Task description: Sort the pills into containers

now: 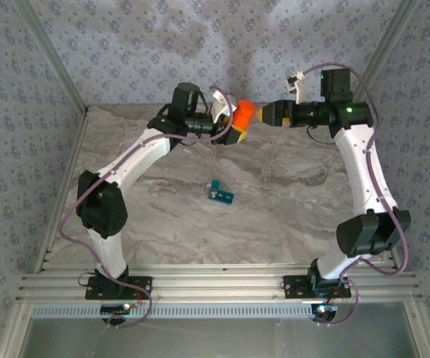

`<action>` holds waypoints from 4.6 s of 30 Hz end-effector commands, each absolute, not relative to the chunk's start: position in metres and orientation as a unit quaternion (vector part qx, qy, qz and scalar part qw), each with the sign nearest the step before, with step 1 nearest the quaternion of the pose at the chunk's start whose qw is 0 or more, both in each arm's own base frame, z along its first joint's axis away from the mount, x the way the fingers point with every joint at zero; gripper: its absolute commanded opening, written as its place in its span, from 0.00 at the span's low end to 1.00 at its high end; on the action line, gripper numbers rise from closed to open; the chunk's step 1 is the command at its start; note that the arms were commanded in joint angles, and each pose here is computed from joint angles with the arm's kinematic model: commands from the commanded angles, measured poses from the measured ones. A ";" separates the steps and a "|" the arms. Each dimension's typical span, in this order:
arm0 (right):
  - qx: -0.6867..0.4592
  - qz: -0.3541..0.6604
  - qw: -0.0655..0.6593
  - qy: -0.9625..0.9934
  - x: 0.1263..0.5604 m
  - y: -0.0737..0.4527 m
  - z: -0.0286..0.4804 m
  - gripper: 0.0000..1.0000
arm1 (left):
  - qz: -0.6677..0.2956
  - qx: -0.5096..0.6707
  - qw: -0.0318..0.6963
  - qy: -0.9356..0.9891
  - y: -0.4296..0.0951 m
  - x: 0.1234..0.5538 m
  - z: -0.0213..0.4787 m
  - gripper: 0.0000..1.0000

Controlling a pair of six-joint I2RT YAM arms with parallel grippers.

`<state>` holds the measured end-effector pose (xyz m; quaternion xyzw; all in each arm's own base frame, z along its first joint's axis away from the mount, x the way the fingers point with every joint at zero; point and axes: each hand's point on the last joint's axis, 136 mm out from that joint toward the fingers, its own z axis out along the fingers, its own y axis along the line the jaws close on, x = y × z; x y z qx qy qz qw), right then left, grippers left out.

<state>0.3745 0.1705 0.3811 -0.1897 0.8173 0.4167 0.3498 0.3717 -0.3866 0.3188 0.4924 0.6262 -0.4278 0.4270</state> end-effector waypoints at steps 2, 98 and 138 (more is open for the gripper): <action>-0.225 0.398 0.342 0.821 0.370 0.175 0.390 0.84 | -0.452 0.519 0.408 0.600 -0.385 0.354 0.334 0.00; -0.242 0.404 0.366 0.802 0.382 0.194 0.403 0.88 | -0.482 0.503 0.390 0.602 -0.377 0.353 0.339 0.00; -0.204 0.400 0.323 0.833 0.385 0.228 0.361 0.38 | -0.465 0.503 0.397 0.611 -0.384 0.354 0.344 0.00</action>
